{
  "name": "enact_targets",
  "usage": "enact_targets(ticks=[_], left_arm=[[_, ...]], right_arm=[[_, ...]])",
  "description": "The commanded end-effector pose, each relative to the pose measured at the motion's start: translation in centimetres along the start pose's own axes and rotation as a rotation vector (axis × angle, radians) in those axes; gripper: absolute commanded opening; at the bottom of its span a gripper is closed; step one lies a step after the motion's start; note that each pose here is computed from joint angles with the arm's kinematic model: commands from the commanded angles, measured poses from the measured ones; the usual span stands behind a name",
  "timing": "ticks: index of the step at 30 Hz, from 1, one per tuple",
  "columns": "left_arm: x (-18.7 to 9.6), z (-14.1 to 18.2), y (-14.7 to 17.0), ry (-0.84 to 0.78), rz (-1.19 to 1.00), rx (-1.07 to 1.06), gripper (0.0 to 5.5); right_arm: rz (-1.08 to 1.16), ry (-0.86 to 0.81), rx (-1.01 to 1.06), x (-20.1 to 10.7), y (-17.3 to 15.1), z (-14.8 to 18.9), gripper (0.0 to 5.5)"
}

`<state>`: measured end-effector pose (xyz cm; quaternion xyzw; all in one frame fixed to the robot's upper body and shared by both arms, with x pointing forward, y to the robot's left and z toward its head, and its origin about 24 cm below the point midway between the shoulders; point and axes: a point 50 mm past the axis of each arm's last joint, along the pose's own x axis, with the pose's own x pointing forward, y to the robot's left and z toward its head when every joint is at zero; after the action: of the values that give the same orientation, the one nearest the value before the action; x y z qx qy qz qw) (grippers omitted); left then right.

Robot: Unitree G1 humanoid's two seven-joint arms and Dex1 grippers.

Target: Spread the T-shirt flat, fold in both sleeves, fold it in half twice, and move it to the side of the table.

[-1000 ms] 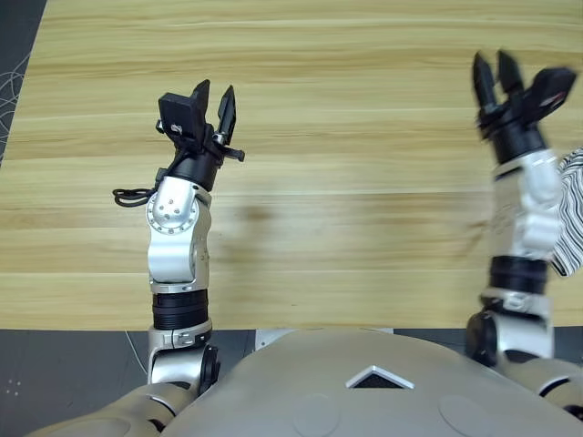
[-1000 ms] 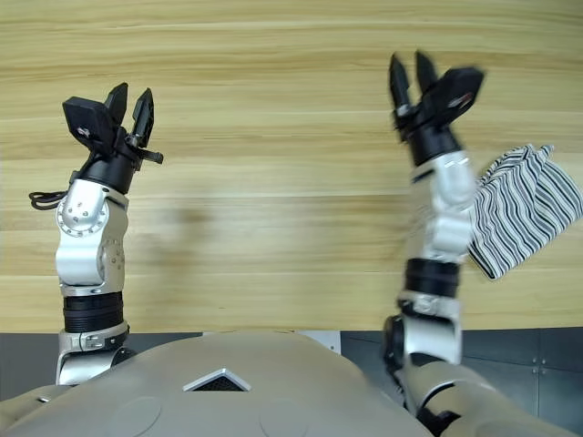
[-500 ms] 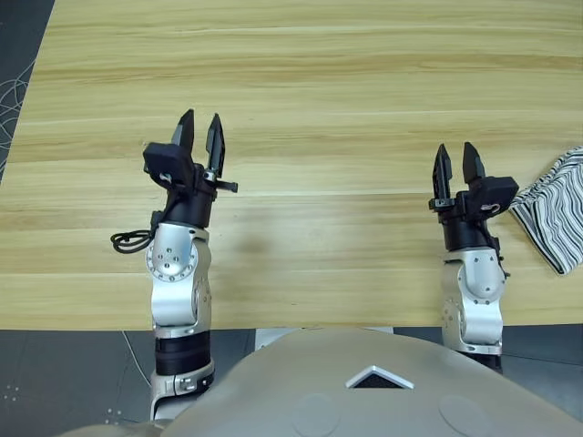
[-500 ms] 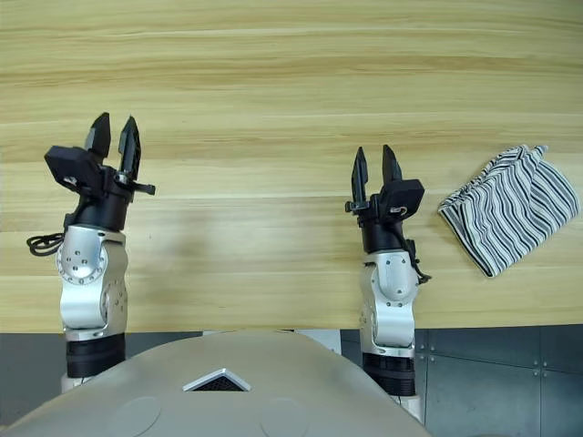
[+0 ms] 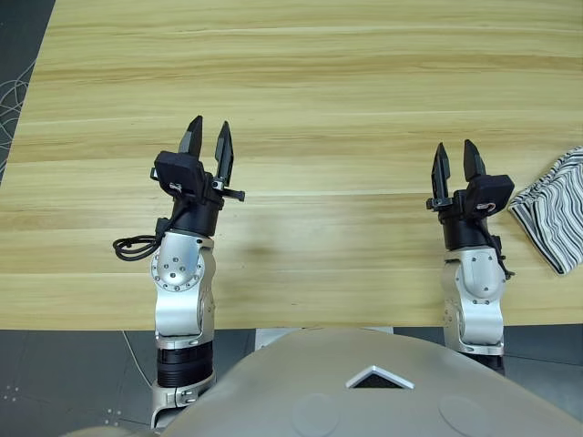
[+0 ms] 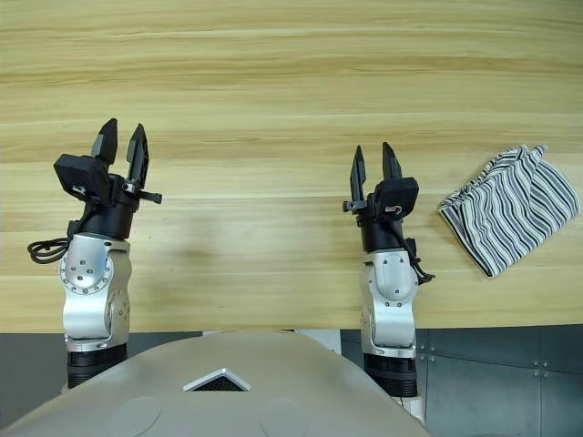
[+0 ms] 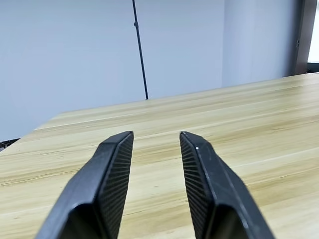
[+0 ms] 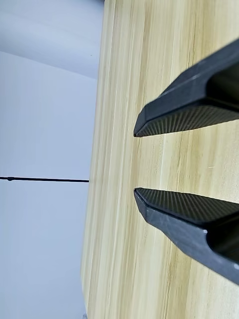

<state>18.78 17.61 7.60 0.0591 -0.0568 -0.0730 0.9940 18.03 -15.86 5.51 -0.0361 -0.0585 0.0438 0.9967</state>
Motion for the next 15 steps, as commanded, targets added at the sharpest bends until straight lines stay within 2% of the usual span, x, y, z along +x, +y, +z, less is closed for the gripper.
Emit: enact_targets(ticks=[1, 15], left_arm=[[-0.12, -0.36, -0.46, 0.017, -0.01, 0.002, 1.74], [0.15, -1.25, -1.34, 0.081, -0.007, -0.101, 1.74]], right_arm=[[0.005, -0.008, -0.017, -0.16, 0.03, 0.04, 1.88], [-0.02, 0.019, 0.019, -0.34, -0.55, -0.32, 1.88]])
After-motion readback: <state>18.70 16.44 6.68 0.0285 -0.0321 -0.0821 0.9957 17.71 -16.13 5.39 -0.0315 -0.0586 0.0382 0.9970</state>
